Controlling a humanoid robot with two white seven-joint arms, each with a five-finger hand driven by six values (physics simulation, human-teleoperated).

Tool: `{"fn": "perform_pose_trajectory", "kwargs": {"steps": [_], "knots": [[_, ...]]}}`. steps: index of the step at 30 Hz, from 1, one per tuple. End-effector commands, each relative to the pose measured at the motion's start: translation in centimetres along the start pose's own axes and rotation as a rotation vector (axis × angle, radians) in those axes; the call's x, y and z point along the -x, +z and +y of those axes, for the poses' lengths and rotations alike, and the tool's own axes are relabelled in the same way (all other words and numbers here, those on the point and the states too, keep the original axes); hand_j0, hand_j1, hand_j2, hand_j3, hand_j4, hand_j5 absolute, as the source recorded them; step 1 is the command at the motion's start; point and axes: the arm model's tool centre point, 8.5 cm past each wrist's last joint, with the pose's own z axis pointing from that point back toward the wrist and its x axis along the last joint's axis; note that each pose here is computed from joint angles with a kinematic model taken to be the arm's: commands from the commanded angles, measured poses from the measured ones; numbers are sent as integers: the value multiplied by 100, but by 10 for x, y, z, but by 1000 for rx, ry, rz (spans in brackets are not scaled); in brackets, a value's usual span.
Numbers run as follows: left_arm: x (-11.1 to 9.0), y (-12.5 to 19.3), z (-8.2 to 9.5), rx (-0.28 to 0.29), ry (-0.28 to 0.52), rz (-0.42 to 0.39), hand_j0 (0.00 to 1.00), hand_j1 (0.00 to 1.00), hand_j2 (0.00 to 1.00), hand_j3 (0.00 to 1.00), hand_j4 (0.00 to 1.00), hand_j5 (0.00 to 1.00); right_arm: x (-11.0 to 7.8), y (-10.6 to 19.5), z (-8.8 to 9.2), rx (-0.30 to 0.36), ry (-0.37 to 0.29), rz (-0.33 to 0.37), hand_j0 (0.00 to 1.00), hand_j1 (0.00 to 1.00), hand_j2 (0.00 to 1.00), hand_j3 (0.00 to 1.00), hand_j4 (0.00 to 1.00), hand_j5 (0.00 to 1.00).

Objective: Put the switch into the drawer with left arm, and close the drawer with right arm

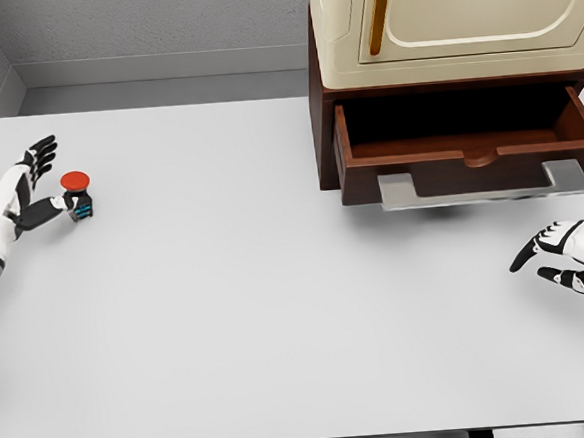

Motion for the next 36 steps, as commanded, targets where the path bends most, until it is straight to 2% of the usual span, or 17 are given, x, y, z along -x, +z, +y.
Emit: {"fn": "perform_pose_trajectory", "kwargs": {"steps": [1,14,23,25,28,36], "knots": [[4,0,-2,9,-69,27,96,96,96,96,96,96,0,0,-1,3,-5,0,54,54,54,54,54,54],[2,5,1,12,-92,-20,99,99,99,99,99,99,0,0,-1,4,-6,0,54,54,54,54,54,54],[7,11,-3,20,-92,-12,99,99,99,99,99,99,0,0,-1,6,-6,1,55,55,55,55,55,55],[1,10,-4,21,-100,-50,99,99,99,99,99,99,0,0,-1,6,-6,0,55,55,55,55,55,55],[-3,9,-4,21,-99,-63,99,99,99,99,99,99,0,0,-1,6,-6,0,55,55,55,55,55,55],[-4,9,-3,19,-98,-65,99,99,99,99,99,99,0,0,-1,7,-5,1,55,55,55,55,55,55]]}}
